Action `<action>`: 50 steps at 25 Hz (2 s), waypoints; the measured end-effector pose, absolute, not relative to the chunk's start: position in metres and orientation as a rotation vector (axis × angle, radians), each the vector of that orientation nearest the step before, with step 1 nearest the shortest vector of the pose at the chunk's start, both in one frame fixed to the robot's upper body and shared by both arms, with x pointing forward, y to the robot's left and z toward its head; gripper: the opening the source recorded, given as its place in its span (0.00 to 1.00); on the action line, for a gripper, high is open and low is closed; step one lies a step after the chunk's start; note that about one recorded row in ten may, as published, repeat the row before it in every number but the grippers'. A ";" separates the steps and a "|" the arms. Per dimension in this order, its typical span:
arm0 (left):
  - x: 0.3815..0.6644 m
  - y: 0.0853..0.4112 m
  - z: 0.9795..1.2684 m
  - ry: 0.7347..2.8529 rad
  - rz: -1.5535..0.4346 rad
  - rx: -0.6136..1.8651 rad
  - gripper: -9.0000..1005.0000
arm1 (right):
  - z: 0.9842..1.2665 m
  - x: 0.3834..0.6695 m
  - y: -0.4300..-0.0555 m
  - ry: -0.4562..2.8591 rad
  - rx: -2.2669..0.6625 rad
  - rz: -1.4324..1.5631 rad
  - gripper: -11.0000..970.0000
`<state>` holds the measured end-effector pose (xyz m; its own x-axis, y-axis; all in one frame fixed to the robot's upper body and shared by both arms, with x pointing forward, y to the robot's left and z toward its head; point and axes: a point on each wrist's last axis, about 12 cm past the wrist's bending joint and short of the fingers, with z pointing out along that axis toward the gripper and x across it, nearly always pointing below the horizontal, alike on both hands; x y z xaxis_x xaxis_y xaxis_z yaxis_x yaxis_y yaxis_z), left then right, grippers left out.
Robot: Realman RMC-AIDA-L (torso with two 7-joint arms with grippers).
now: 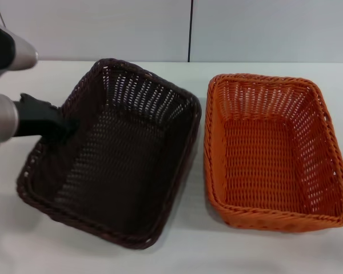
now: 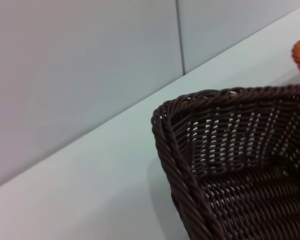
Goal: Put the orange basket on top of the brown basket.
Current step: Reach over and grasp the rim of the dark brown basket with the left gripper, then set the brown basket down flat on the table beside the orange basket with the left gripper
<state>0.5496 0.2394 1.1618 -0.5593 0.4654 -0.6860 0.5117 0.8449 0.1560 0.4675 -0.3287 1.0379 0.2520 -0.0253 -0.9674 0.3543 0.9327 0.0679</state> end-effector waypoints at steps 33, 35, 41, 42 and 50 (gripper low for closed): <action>0.566 0.234 1.261 1.847 -0.120 1.518 0.25 | 1.042 0.462 -0.314 1.256 0.296 -0.216 0.78; 0.569 0.232 1.258 1.840 -0.132 1.543 0.26 | 1.042 0.462 -0.315 1.258 0.295 -0.218 0.78; 0.595 0.217 1.240 1.840 -0.167 1.613 0.28 | 1.042 0.462 -0.316 1.259 0.291 -0.221 0.78; 0.595 0.217 1.240 1.840 -0.167 1.613 0.28 | 1.042 0.462 -0.316 1.259 0.291 -0.221 0.78; 0.603 0.204 1.239 1.786 -0.104 1.611 0.35 | 1.041 0.460 -0.319 1.263 0.291 -0.230 0.78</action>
<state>0.6032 0.2042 1.2390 0.0381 0.8360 -0.5474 0.8939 0.2163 0.3925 0.4605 -0.3186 1.0409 0.2884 -0.0105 -0.9575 0.3283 0.9404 0.0886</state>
